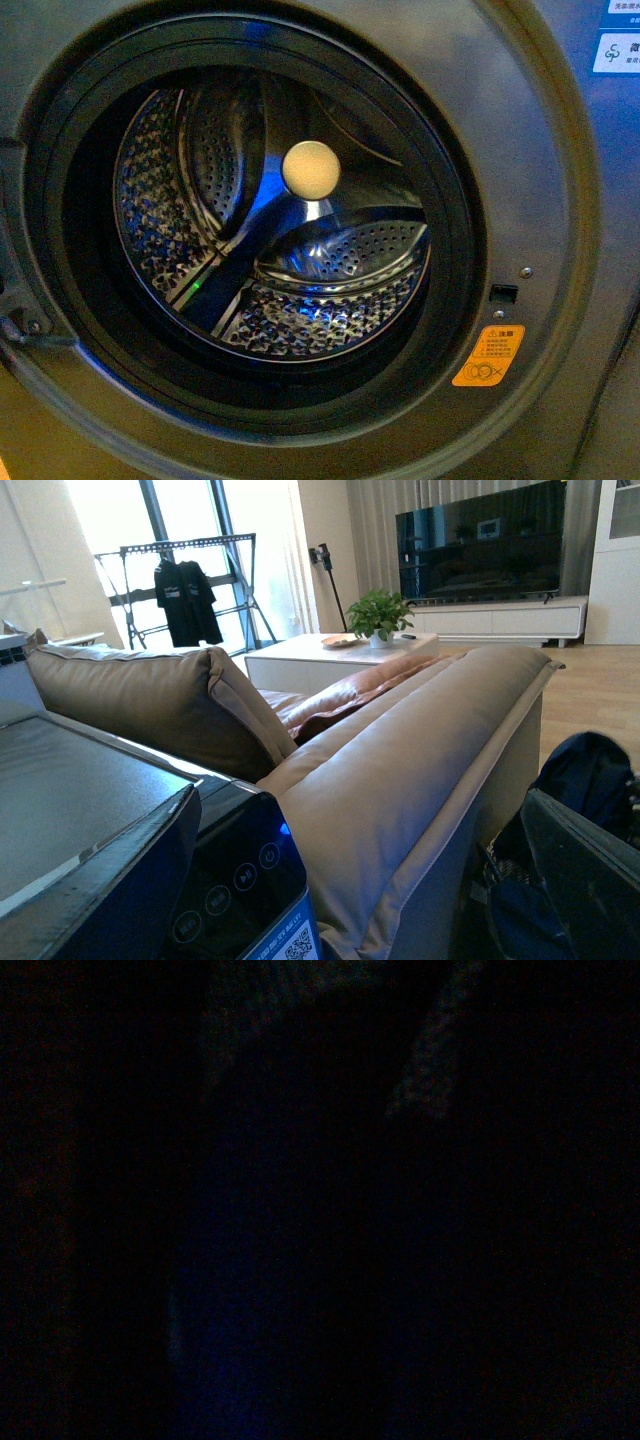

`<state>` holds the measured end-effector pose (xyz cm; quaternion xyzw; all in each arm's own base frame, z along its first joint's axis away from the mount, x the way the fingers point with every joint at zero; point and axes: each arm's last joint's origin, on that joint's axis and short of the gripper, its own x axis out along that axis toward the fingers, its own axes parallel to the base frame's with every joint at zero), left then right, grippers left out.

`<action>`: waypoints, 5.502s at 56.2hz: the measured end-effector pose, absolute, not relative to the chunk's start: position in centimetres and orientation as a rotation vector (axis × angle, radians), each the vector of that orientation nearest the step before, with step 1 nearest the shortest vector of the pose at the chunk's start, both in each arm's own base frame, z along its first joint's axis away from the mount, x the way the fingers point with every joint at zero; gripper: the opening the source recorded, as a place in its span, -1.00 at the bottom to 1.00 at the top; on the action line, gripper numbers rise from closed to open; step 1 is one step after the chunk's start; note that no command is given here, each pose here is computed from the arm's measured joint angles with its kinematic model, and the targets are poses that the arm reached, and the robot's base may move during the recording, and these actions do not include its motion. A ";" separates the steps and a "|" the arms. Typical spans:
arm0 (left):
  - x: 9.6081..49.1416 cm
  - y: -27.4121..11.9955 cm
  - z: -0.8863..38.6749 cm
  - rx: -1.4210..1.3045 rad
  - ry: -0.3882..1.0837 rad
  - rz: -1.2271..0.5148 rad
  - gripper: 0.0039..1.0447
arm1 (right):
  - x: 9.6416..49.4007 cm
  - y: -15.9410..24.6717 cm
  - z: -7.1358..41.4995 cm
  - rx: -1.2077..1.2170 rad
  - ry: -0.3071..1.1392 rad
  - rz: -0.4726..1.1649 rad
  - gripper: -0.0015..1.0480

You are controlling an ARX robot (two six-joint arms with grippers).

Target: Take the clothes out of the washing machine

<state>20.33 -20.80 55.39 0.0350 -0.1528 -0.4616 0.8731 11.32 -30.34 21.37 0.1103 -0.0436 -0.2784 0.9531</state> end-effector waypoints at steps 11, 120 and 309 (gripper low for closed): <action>20.3 -20.8 55.4 0.073 -0.319 -0.964 0.88 | 13.2 -32.1 8.5 0.564 0.334 -0.625 -0.86; 20.2 -21.0 55.6 0.067 -0.258 -0.891 0.88 | 12.3 0.0 19.5 0.007 -0.003 -0.003 -0.90; 9.7 0.0 16.9 -0.004 -0.012 -0.002 -0.17 | 9.8 0.0 16.5 0.002 -0.001 -0.002 -0.43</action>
